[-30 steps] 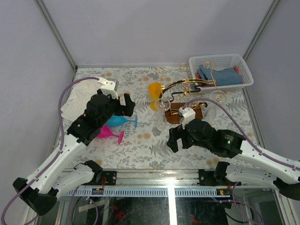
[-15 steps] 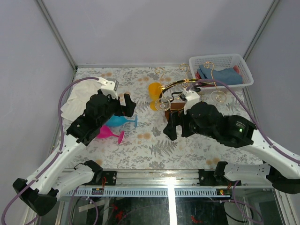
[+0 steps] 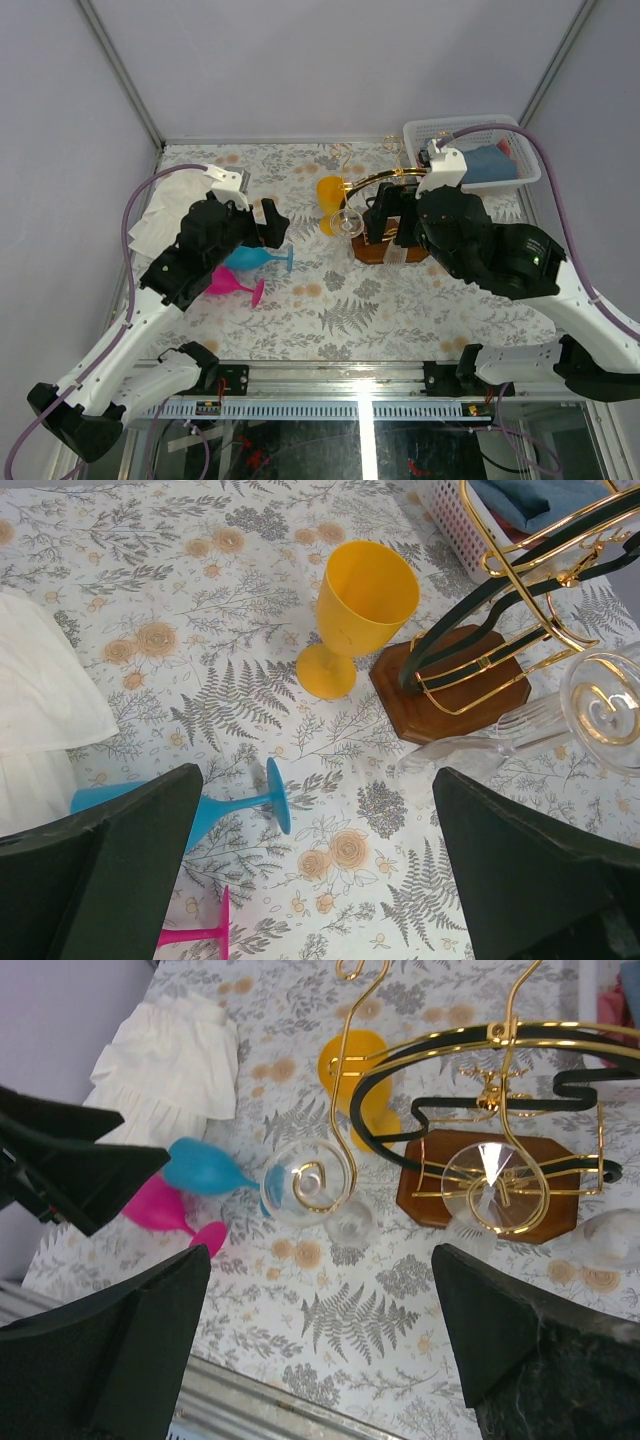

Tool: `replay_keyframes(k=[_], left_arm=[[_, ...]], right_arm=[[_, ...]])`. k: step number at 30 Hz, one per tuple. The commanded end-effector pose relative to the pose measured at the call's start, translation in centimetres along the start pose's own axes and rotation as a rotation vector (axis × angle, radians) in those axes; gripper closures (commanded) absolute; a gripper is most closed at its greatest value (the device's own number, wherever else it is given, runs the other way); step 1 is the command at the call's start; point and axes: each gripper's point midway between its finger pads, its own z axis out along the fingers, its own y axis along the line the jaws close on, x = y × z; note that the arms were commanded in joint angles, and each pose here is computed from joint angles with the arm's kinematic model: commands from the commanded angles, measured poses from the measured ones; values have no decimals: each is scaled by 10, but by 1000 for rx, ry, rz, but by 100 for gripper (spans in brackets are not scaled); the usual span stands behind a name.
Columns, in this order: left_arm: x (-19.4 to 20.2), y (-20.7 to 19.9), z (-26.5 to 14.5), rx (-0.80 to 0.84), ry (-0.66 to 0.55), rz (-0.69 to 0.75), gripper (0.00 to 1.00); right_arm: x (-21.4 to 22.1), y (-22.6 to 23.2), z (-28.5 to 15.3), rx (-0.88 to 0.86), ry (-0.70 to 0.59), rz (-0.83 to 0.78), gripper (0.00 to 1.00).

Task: Place the wine glass upside down on the wine glass rack
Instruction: Adjust the wine rack at the center of the board.

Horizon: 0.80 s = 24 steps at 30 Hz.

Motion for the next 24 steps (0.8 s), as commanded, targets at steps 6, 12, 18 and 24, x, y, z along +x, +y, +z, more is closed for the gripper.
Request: replay_keyframes(k=[6, 12, 18, 24], left_arm=[[-11, -2, 1, 22, -35, -25, 0], [-10, 1, 2, 14, -34, -29, 0], [-10, 2, 4, 12, -30, -32, 0], [-9, 3, 5, 14, -26, -38, 0]], right_arm=[[-46, -10, 29, 146, -144, 103, 1], [-41, -27, 76, 105, -61, 218, 11], [-44, -33, 101, 190, -129, 377, 14], [-37, -47, 119, 350, -138, 552, 0]])
